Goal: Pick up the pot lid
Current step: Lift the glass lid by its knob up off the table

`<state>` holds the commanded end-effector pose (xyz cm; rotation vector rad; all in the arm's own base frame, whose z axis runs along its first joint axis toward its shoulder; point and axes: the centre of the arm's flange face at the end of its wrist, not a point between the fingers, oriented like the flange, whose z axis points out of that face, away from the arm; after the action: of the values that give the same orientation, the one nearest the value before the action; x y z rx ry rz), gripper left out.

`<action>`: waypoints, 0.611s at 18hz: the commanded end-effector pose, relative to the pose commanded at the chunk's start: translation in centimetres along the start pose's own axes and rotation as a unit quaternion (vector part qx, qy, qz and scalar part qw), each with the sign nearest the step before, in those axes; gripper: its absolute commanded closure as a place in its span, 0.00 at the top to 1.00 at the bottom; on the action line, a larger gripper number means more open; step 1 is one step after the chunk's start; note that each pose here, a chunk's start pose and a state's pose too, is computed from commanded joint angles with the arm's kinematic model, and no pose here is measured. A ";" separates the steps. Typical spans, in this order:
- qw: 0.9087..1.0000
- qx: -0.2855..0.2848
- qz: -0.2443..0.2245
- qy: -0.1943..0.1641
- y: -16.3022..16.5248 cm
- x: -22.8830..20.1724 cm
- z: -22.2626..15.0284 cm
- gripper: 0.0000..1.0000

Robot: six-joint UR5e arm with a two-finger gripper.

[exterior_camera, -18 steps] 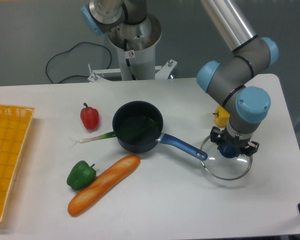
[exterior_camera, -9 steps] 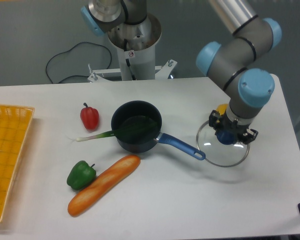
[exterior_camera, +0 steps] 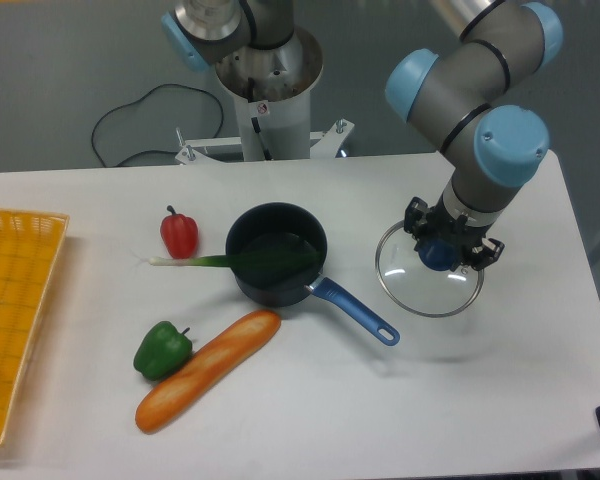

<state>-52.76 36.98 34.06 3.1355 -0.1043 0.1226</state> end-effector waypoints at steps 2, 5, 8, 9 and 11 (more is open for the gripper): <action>1.000 0.000 0.006 -0.001 -0.7 0.4 -0.1 0.26; 1.000 0.002 0.025 -0.010 -2.0 1.7 -1.1 0.26; 0.999 0.008 0.044 -0.019 -2.7 2.9 -2.3 0.26; 0.999 0.008 0.044 -0.021 -2.8 3.0 -2.5 0.26; 0.999 0.007 0.046 -0.020 -2.9 3.2 -2.3 0.26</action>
<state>-49.60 39.70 36.55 3.1489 -0.2485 0.0607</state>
